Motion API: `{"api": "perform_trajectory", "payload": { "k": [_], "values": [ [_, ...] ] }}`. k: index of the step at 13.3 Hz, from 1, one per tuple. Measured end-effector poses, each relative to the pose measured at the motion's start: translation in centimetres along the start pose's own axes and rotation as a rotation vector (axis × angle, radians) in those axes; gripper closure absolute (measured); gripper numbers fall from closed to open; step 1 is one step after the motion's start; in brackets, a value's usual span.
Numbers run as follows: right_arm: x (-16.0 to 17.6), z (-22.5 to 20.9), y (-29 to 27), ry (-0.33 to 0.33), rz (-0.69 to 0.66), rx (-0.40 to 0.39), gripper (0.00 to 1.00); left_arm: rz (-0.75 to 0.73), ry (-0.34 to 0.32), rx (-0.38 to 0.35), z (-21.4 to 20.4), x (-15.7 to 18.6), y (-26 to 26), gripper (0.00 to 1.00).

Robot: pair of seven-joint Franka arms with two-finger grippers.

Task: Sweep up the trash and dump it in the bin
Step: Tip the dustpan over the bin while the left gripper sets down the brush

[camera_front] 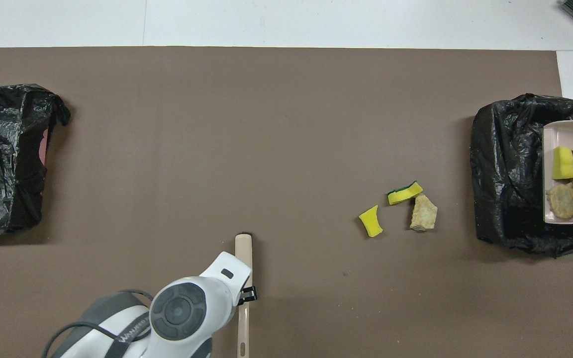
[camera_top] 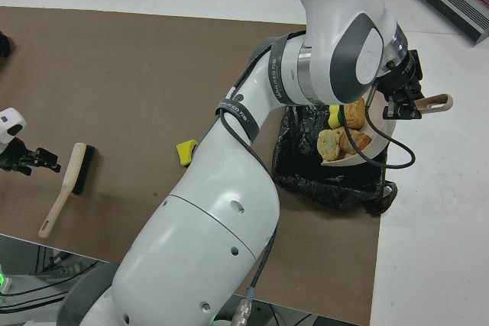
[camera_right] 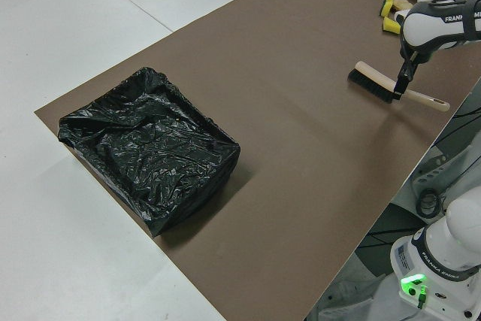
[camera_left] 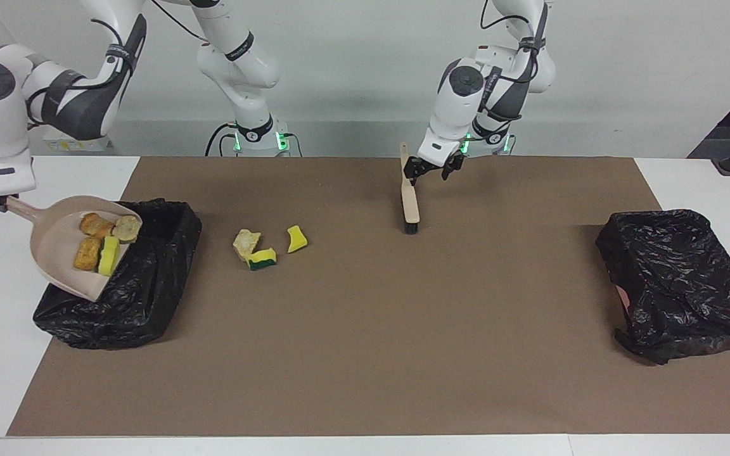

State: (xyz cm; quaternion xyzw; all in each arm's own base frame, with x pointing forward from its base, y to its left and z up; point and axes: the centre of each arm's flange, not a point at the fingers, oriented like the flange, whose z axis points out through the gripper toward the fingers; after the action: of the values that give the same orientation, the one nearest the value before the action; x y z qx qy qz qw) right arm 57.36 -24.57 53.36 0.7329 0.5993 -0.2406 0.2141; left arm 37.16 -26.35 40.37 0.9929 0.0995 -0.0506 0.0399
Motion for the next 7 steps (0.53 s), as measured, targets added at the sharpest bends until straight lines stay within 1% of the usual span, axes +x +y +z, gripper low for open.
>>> {"api": "perform_trajectory", "payload": {
  "k": [1,3,5,6,7],
  "values": [
    [0.9,-0.9,-0.2,-0.045,0.007,0.02,0.69,0.008,0.018,0.0,-1.7,1.8,-1.2,0.0],
    [1.5,-2.6,-0.6,-0.099,0.016,0.035,0.69,0.04,0.06,0.023,-3.9,4.6,-3.7,0.0],
    [0.2,-3.8,-0.8,-0.156,0.033,0.022,0.69,0.089,0.074,0.046,-4.8,7.0,-6.8,0.0],
    [-0.7,-4.6,-0.9,-0.182,0.042,0.01,0.69,0.121,0.066,0.054,-5.0,8.2,-9.0,0.0],
    [-1.3,-5.4,-0.8,-0.194,0.052,-0.003,0.69,0.157,0.064,0.059,-5.3,9.3,-11.1,0.0]
  ]
}}
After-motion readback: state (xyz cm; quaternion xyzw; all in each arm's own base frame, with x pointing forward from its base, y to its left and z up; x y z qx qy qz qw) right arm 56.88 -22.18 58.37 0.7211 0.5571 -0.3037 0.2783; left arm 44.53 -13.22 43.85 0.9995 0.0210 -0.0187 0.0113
